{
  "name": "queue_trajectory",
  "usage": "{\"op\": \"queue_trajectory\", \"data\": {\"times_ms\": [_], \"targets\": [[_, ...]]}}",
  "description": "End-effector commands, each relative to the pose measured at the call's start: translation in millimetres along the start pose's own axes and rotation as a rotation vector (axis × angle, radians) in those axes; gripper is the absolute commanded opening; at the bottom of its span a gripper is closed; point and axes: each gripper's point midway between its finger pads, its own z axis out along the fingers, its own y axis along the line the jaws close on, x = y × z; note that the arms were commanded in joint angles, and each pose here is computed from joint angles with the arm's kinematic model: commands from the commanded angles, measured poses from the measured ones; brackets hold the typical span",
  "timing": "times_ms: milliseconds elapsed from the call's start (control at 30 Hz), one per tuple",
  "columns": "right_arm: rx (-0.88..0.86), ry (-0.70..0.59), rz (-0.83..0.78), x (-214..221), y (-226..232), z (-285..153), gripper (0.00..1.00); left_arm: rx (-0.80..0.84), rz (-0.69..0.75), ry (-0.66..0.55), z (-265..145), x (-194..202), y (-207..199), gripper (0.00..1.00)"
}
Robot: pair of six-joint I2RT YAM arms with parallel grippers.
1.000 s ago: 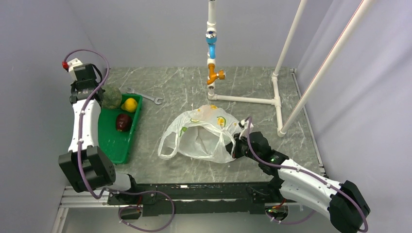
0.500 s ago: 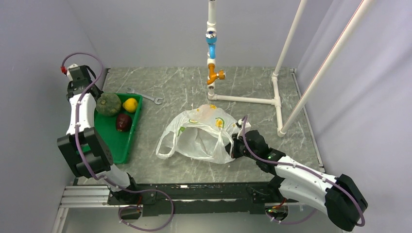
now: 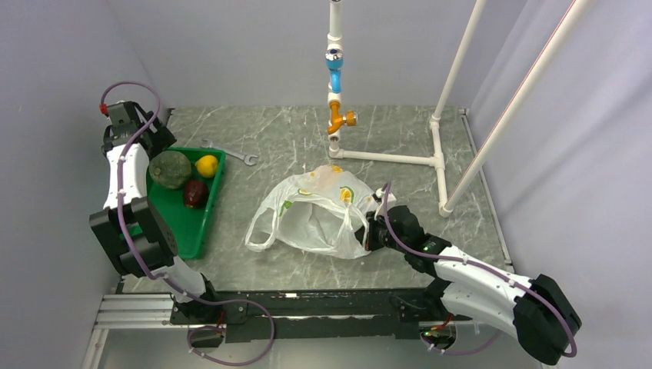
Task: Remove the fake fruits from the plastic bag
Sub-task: Place the fake fruit in the bin, then adjust the plastic bag at the center of the board.
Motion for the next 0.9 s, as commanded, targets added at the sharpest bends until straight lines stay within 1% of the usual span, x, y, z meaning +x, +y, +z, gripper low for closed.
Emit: {"op": "queue_trajectory", "data": {"times_ms": [0, 133, 200, 233, 300, 467, 533, 567, 667, 733, 767, 867], "targets": [[-0.048, -0.079, 0.0, -29, 17, 0, 0.0, 0.073, 0.001, -0.083, -29, -24, -13, 0.99], [-0.066, -0.059, 0.004, -30, 23, 3, 0.0, 0.195, 0.028, -0.162, -59, -38, -34, 1.0], [-0.062, -0.051, -0.006, -30, 23, 1, 0.0, 0.304, 0.05, -0.198, -75, -41, -52, 0.99], [-0.054, -0.053, -0.01, -30, 21, -1, 0.0, 0.365, 0.069, -0.213, -83, -41, -63, 0.97], [-0.042, -0.061, -0.02, -31, 19, -5, 0.0, 0.477, 0.115, -0.228, -97, -37, -83, 0.93], [-0.044, -0.087, -0.035, -31, 17, -10, 0.0, 0.627, 0.197, -0.242, -129, -23, -116, 0.91], [-0.066, -0.102, -0.005, -27, 18, -12, 0.0, 0.697, 0.238, -0.257, -143, -13, -134, 0.91], [-0.105, -0.124, 0.014, -26, 23, -15, 0.0, 0.741, 0.259, -0.262, -151, -7, -146, 0.91], [-0.197, -0.139, 0.068, -11, 29, -18, 0.0, 0.899, 0.376, -0.239, -181, 25, -189, 0.91], [-0.195, -0.139, 0.108, -7, 26, -17, 0.0, 0.99, 0.469, -0.229, -206, 52, -215, 0.91], [-0.197, -0.136, 0.13, -6, 25, -16, 0.0, 1.045, 0.54, -0.23, -222, 71, -231, 0.9], [-0.215, -0.135, 0.186, 1, 22, -16, 0.0, 1.11, 0.67, -0.241, -255, 109, -253, 0.91]]}}
